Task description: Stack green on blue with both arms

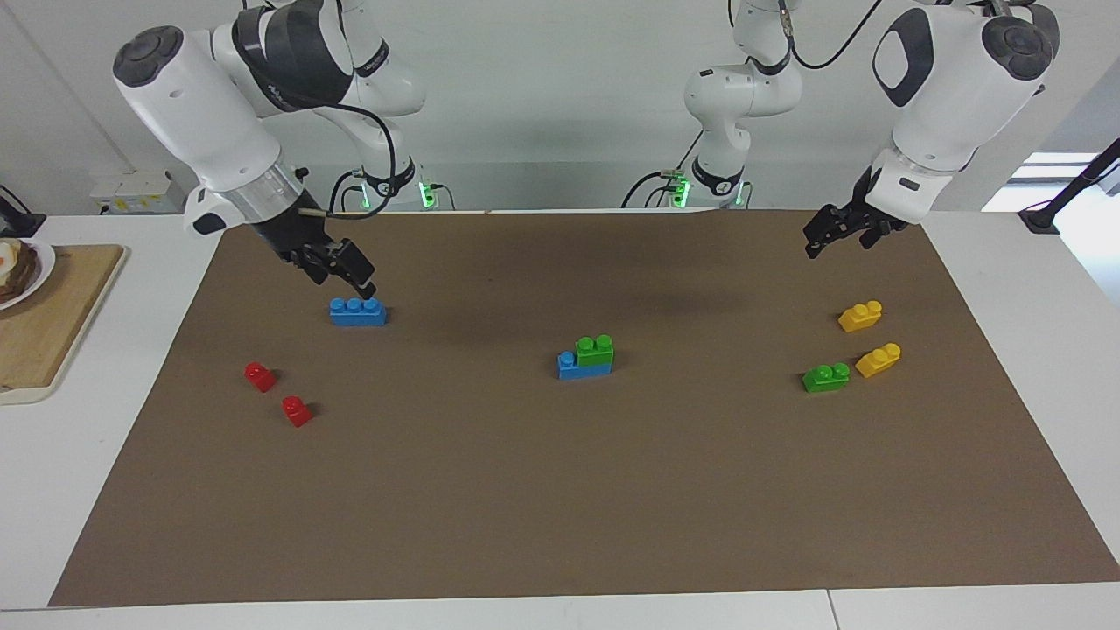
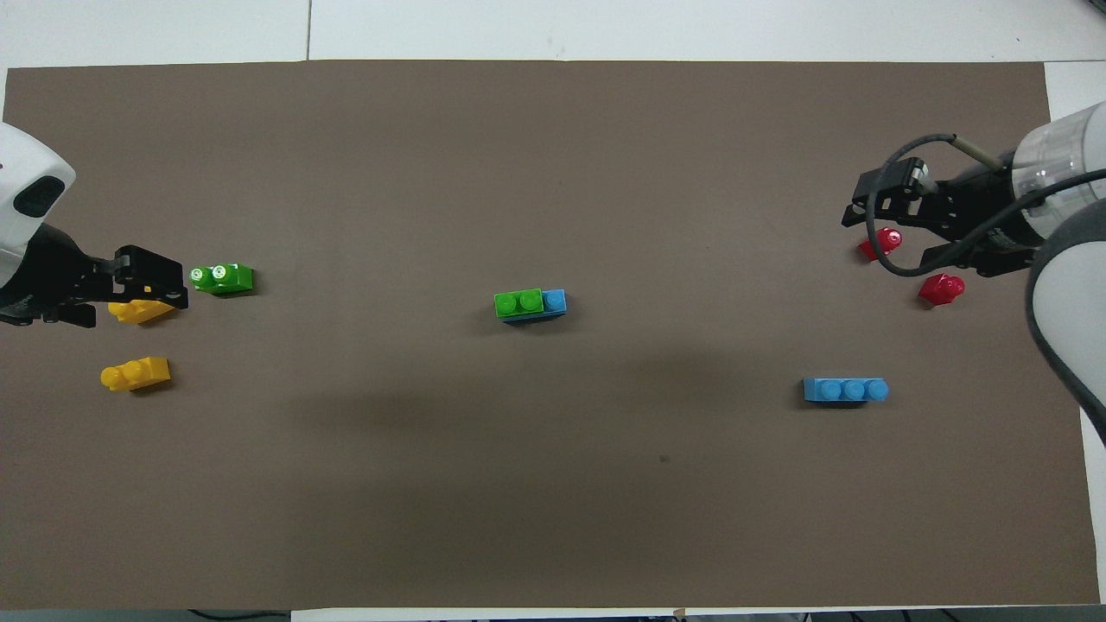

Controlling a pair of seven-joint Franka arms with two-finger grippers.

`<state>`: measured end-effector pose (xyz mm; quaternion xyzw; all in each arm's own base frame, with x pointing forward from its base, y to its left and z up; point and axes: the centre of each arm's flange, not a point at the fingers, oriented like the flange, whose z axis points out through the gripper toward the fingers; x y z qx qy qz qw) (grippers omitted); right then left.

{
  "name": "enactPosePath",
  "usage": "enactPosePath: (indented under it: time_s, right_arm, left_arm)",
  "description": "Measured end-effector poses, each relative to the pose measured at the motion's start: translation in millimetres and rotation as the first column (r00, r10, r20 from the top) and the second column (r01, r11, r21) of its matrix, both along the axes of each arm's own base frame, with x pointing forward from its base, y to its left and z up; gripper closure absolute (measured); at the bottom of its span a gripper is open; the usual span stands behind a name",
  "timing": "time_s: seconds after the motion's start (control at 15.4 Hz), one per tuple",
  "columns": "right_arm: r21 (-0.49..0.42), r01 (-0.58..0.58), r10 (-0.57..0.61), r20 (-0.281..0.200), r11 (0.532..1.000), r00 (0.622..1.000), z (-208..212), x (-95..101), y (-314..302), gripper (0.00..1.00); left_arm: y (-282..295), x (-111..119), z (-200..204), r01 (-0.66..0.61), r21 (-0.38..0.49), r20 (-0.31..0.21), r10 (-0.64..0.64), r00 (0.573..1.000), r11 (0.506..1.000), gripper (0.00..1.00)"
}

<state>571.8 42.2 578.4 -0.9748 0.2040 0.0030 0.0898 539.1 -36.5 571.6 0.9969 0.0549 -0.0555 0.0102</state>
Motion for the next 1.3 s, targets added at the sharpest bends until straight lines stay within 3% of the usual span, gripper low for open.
enactPosePath:
  time_s: [0.33,0.59,1.3]
  right_arm:
    - [-0.085,-0.194,0.198,0.04,0.977,0.979,32,-21.6,-21,0.0]
    - [-0.118,-0.301,0.303,-0.003,0.946,0.953,31,-28.9,-42,0.0]
    - [-0.156,-0.329,0.328,-0.032,0.931,0.944,29,-30.6,-42,0.0]
  left_arm:
    - [-6,1,-4,0.063,-0.004,0.01,-0.063,0.998,0.998,0.0]
    - [3,5,-1,0.147,-0.009,0.039,-0.147,0.988,0.989,0.0]
    - [2,7,11,0.16,-0.008,0.054,-0.16,0.986,0.987,0.0]
